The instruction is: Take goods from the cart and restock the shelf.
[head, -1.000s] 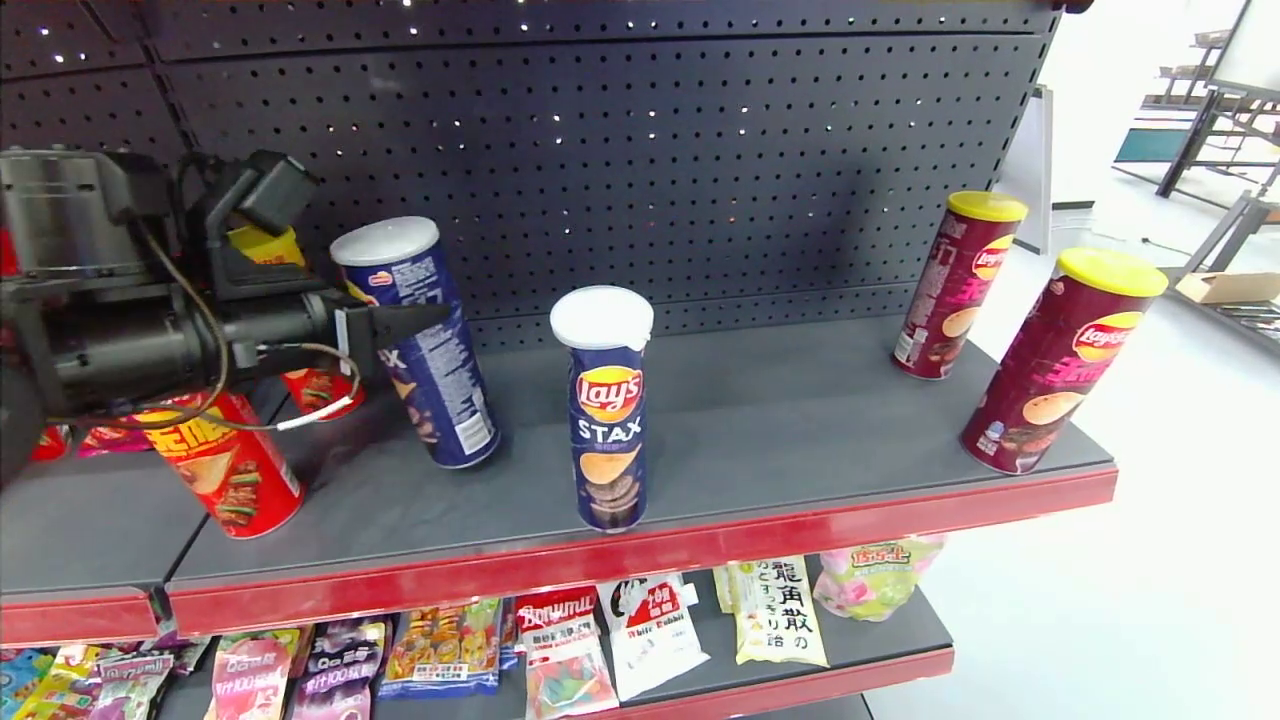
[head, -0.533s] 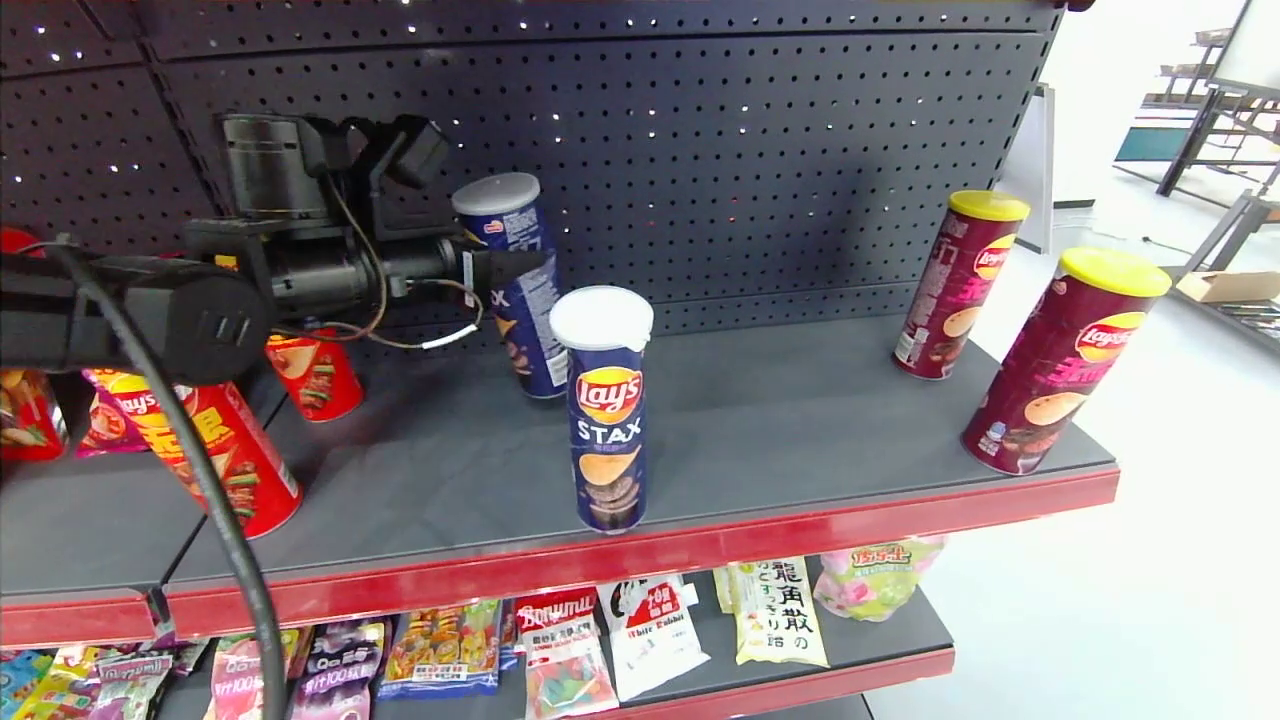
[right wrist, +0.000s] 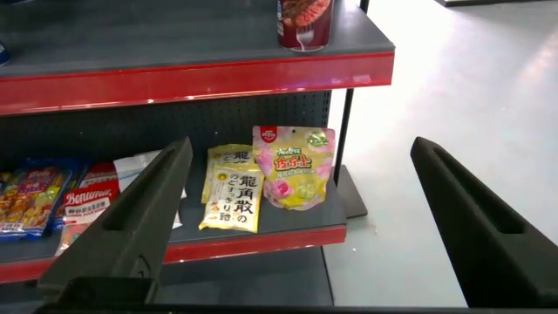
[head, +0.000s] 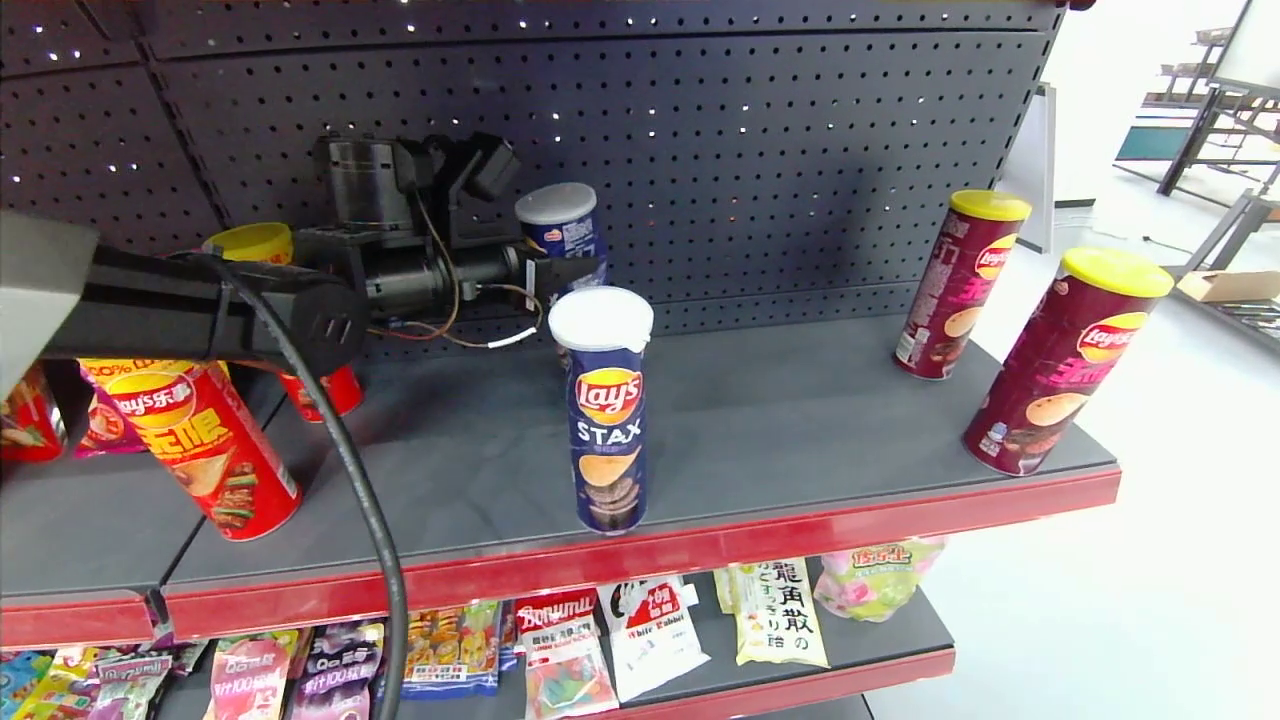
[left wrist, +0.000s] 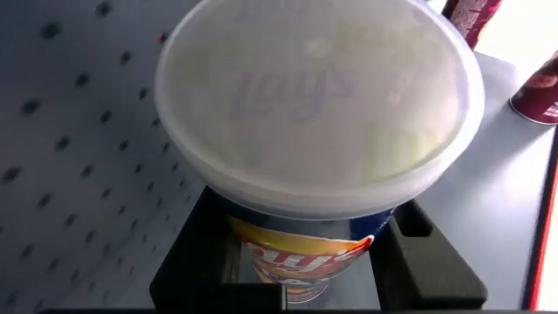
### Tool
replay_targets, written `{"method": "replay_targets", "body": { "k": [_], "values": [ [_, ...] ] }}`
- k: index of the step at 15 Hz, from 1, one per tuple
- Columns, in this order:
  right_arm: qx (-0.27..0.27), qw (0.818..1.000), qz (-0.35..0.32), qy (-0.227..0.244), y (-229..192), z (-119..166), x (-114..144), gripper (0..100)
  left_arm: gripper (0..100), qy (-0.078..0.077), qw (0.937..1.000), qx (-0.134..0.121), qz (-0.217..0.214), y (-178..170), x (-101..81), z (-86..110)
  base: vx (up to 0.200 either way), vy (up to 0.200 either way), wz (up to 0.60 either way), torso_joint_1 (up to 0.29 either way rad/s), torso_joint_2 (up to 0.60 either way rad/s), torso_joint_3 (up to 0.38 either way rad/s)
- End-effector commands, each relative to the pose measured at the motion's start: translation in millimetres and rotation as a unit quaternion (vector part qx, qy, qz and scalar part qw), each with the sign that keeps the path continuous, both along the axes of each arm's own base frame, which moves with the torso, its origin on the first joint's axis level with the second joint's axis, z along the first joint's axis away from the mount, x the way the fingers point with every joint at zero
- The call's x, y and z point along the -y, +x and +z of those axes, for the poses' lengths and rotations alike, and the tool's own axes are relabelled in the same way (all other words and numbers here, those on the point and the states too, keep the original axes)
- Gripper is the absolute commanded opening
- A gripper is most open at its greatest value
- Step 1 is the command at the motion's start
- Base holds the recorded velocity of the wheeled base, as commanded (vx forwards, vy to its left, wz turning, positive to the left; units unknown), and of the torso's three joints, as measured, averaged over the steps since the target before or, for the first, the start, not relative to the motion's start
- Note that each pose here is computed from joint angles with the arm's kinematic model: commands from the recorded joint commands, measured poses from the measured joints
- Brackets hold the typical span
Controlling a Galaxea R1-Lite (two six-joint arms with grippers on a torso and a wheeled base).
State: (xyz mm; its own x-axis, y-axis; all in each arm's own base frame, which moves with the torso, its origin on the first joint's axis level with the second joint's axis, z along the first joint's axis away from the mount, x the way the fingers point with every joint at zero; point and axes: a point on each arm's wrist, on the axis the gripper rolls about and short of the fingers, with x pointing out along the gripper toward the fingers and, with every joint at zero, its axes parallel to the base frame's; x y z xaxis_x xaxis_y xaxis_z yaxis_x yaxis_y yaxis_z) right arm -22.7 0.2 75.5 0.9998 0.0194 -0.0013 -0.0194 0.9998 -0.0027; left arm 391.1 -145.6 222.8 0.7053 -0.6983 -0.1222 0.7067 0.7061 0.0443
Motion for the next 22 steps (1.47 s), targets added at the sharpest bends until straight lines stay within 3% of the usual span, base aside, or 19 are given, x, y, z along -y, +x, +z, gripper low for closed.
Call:
{"method": "replay_targets", "body": {
  "k": [1, 10, 14, 19, 20, 22],
  "values": [
    [-0.001, 1.000, 0.000, 0.000, 0, 0, 0, 100, 0, 0.005, 1.0000, 0.000, -0.002, 7, 3.5, -9.8, 0.000, 0.000, 0.00, 0.000, 0.00, 0.000],
    [0.000, 1.000, 0.000, 0.000, 0, 0, 0, 100, 0, 0.020, 0.9998, 0.005, -0.008, 8, 8.2, -20.3, 0.000, 0.000, 0.00, 0.000, 0.00, 0.000],
    [0.000, 1.000, 0.000, 0.000, 0, 0, 0, 100, 0, 0.034, 0.9993, 0.008, -0.011, 7, 7.9, -24.5, 0.000, 0.000, 0.00, 0.000, 0.00, 0.000],
    [-0.001, 1.000, 0.000, 0.000, 0, 0, 0, 100, 0, 0.041, 0.9991, -0.008, -0.010, 5, 6.2, -34.8, 0.000, 0.000, 0.00, 0.000, 0.00, 0.000],
    [-0.001, 1.000, 0.001, 0.000, 0, 0, 0, 100, 100, 0.040, 0.9991, -0.007, -0.010, 5, 6.3, -34.4, 0.000, 0.000, 0.00, 0.000, 0.00, 0.000],
    [-0.001, 1.000, 0.000, 0.000, 0, 0, 0, 100, 100, 0.040, 0.9991, -0.007, -0.010, 5, 6.2, -33.7, 0.000, 0.000, 0.00, 0.000, 0.00, 0.000]
  ]
}}
